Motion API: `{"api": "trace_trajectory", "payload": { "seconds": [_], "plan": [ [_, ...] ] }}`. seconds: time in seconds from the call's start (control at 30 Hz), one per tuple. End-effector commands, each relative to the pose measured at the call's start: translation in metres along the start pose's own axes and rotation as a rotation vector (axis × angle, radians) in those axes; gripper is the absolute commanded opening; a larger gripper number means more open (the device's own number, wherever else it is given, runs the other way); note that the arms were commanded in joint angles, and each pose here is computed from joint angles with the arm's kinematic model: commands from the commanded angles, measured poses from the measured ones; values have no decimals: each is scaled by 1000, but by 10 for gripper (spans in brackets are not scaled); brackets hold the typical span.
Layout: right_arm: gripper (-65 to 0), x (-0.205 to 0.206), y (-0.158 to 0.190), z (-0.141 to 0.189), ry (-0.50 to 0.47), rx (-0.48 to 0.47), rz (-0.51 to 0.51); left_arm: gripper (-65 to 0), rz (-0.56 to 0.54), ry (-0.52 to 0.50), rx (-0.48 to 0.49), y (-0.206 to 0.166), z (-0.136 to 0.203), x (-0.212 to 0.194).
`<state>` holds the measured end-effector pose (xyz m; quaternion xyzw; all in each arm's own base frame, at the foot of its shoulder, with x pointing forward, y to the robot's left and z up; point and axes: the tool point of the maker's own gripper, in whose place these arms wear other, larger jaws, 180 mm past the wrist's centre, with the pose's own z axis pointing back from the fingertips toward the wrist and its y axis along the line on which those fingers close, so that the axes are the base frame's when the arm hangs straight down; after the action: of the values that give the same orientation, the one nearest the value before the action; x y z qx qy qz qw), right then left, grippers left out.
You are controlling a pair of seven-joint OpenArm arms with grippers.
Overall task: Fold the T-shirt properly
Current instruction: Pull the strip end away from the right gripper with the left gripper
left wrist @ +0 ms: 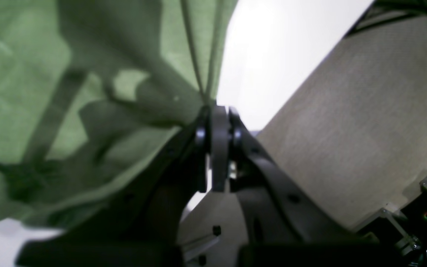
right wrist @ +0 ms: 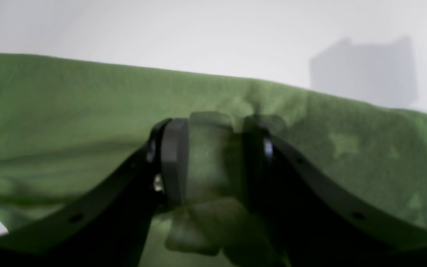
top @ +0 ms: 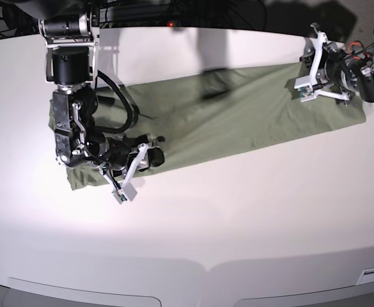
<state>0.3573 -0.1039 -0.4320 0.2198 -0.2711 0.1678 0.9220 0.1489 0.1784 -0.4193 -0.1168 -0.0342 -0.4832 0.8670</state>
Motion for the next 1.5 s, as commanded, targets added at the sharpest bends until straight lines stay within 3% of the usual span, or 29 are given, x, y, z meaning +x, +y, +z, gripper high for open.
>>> {"api": "trace_trajectory", "payload": {
  "seconds": [0.0, 0.2, 0.33, 0.43, 0.77, 1.03, 1.1, 1.17, 1.27, 1.47],
  "plan": [
    [-397, 11, -8, 6, -10, -33, 20, -650, -8, 18, 24, 8, 8, -4],
    [-397, 11, -8, 6, -10, -31, 19, -634, -9, -25, 25, 8, 8, 4],
    [-397, 11, -8, 6, -10, -31, 19, -425, -12, -49, 35, 10, 9, 10],
    [-397, 11, -8, 6, -10, -31, 19, -348, 4, -32, 96, 25, 13, 10],
    [-397, 11, -8, 6, -10, -31, 19, -343, 96, -92, 293, 82, 47, 38],
    [-397, 11, -8, 6, -10, -32, 19, -343, 128, -109, 324, 90, 52, 42],
    [-397, 11, -8, 6, -11, -31, 19, -343, 110, -192, 337, 90, 52, 55],
    [-397, 12, -7, 6, -15, -26, 15, -345, 91, -236, 419, 99, 51, 62],
    [-397, 11, -7, 6, -13, -27, 15, -345, 138, -200, 477, 107, 40, 49],
    [-397, 11, -7, 6, -12, -27, 15, -345, 213, -74, 447, 109, 14, 7]
  ]
}}
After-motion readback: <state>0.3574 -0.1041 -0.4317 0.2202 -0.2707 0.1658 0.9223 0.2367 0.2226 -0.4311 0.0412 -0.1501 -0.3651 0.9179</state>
